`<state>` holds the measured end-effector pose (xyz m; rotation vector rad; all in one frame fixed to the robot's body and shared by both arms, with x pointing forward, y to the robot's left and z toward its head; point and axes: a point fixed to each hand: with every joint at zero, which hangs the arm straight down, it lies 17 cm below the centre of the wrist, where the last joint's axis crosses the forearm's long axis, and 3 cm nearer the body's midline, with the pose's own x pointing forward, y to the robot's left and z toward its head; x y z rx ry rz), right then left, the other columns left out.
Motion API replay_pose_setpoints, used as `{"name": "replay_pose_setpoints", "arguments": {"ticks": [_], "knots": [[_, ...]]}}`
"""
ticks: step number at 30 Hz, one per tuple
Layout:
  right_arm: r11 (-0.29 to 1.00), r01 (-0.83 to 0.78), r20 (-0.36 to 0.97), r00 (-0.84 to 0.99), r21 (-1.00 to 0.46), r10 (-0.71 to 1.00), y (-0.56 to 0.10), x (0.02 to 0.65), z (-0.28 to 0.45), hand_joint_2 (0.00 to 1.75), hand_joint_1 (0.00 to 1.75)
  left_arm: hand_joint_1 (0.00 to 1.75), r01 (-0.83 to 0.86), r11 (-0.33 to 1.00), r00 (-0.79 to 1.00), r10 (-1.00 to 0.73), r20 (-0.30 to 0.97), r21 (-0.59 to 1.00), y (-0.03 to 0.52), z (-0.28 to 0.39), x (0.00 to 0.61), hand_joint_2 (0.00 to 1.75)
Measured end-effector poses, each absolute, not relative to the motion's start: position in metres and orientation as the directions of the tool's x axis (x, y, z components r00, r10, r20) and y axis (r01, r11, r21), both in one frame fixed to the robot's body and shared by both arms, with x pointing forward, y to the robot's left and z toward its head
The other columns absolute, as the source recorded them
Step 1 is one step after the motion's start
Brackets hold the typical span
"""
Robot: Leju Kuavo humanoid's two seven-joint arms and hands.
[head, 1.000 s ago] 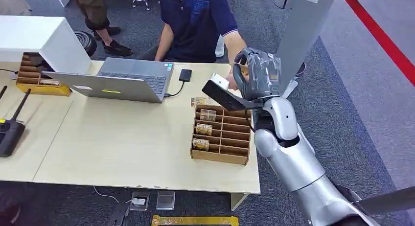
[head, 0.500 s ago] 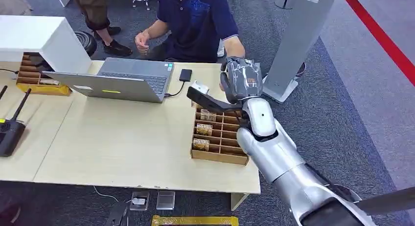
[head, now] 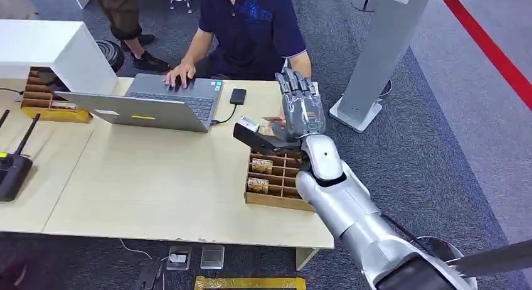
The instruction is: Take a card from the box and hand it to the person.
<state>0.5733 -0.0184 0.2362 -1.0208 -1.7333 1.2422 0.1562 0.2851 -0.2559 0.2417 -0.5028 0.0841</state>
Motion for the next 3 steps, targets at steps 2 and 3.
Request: {"name": "replay_pose_setpoints", "arguments": {"ticks": [2, 3], "knots": [[0.308, 0.148, 0.218, -0.435, -0.94, 0.874, -0.0141, 0.5697, 0.2381, 1.75, 0.0, 0.0, -0.138, 0.968, 0.874, 0.02, 0.486, 0.209, 0.2854, -0.2559, 0.1562, 0.0], [0.36, 0.131, 0.268, -0.453, -0.924, 0.85, -0.0125, 0.5677, 0.239, 1.75, 0.0, 0.0, -0.138, 0.968, 0.874, 0.02, 0.485, 0.21, 0.2854, -0.256, 0.156, 0.0]]}}
